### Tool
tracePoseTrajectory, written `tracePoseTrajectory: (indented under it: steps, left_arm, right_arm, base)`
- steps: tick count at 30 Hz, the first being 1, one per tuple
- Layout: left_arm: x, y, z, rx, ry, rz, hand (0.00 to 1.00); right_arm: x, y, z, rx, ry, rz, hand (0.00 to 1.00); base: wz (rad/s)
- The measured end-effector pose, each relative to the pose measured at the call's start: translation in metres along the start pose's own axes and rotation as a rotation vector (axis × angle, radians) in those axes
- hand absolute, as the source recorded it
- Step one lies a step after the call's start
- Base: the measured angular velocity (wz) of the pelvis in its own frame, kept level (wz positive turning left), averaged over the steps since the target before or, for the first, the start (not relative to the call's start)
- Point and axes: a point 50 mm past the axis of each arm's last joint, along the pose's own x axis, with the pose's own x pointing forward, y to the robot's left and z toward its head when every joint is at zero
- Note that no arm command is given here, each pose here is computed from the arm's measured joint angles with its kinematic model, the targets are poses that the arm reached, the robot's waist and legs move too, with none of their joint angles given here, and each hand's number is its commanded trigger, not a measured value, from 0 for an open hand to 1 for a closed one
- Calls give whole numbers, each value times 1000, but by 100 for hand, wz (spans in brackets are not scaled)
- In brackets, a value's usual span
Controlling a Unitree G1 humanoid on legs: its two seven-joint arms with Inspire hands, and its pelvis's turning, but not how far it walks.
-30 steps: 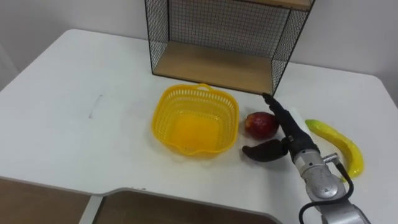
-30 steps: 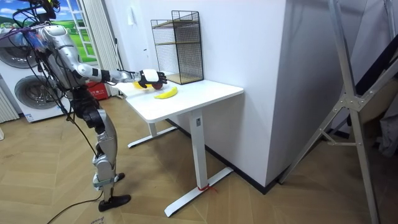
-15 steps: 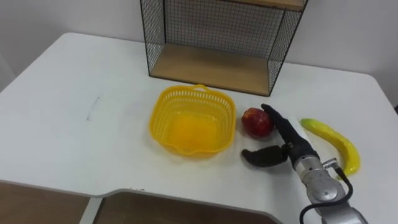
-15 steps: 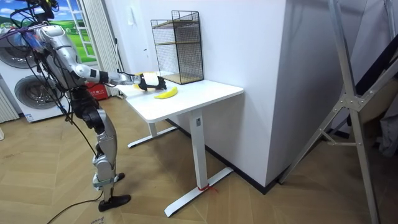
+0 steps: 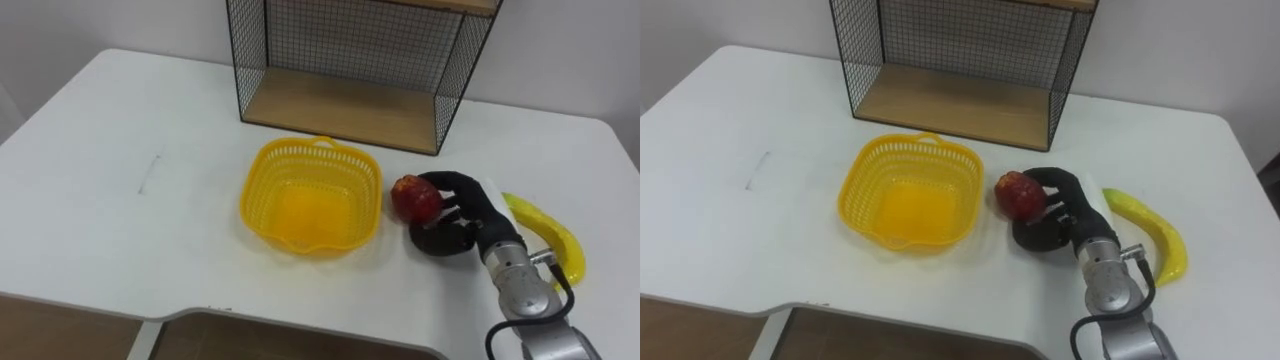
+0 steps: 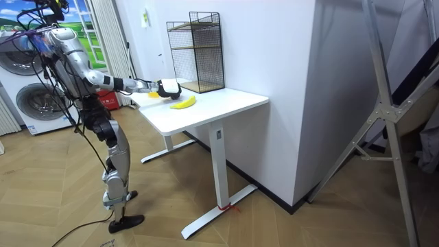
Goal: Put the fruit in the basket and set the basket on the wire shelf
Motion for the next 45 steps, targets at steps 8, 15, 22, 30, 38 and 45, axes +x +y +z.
tracePoseTrajectory:
  steps: [8, 15, 22, 30, 38, 45]
  left_arm:
    - [1, 3, 8, 10, -22, 30, 0]
    - [1, 4, 8, 11, -24, 42, 0]
    - [-1, -2, -3, 4, 2, 51, 0]
    - [-2, -15, -9, -15, 26, 25, 0]
    - [-2, -16, -12, -30, 34, 25, 0]
    - [-3, -17, -13, -30, 37, 20, 0]
  right_arm:
    - [0, 8, 2, 116, -1, 36, 100]
    - [-2, 16, 0, 287, 19, 92, 100]
    - [-5, 17, -3, 556, 35, 80, 100]
    - [-7, 16, 4, 723, 4, 49, 100]
    - [-9, 11, 4, 744, -8, 29, 100]
    - [-9, 3, 17, 773, -77, 17, 100]
  base:
    - [0]
    - [0]
    - [1]
    - [0]
    - [0]
    - [0]
